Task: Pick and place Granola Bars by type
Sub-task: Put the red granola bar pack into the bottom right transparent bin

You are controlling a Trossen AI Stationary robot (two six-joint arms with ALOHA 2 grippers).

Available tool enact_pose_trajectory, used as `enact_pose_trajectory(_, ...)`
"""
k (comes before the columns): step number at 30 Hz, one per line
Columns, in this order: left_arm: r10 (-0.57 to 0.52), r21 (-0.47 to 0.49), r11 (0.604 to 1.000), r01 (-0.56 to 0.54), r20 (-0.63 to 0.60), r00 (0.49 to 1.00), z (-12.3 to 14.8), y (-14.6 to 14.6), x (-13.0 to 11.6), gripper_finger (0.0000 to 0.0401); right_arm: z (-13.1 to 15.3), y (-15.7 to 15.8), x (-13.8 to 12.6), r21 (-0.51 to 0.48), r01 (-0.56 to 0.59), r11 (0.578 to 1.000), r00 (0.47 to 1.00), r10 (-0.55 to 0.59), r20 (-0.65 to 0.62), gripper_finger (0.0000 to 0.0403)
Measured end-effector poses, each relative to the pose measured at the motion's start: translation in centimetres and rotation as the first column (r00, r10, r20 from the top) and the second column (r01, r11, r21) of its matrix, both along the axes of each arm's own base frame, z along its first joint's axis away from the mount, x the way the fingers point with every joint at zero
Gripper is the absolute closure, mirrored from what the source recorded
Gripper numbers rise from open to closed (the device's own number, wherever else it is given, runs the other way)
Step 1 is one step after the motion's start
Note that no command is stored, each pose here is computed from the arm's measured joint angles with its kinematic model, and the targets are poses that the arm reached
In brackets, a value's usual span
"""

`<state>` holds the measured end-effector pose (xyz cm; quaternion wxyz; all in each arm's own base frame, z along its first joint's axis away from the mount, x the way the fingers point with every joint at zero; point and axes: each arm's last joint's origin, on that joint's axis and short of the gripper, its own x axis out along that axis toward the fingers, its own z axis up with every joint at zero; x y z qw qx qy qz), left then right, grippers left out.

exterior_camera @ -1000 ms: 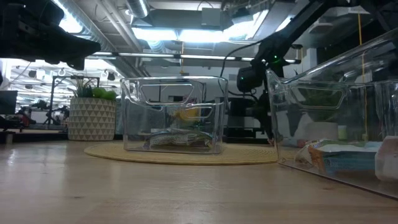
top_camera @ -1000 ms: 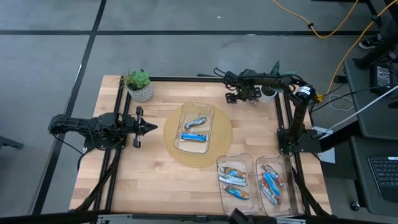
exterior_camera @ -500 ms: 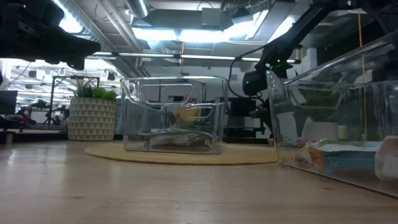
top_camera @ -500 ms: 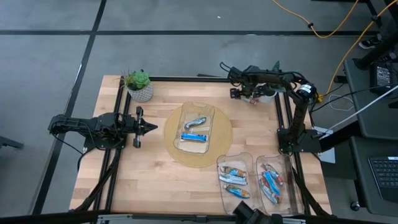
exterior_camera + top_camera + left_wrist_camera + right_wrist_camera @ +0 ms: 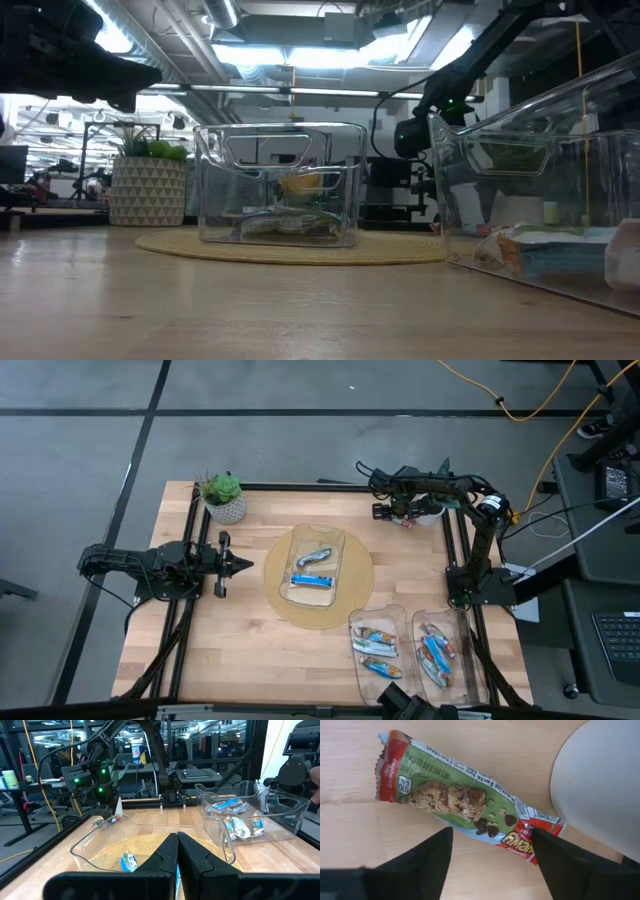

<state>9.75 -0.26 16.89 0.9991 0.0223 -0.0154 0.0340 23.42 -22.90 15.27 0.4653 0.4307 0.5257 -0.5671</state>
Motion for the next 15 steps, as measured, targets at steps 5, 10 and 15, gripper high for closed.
enact_pose_trajectory(5, 0.0, 0.0, 1.0, 0.0, 0.0, 1.0, 0.0, 0.0, 0.0, 0.0399, 0.0, 0.0, 0.0, 0.0, -0.004, 1.0, 1.0, 0.004, 0.0, 0.015)
enact_pose_trajectory(10, 0.0, 0.0, 1.0, 0.0, 0.0, 1.0, 0.0, 0.0, 0.0, 0.0399, 0.0, 0.01, 0.01, 0.006, -0.016, 1.0, 1.0, 0.016, 0.002, 0.0181)
enact_pose_trajectory(15, 0.0, 0.0, 1.0, 0.0, 0.0, 1.0, 0.0, 0.0, 0.0, 0.0399, -0.01, 0.02, 0.03, 0.013, -0.021, 1.0, 1.0, 0.021, 0.007, 0.0229)
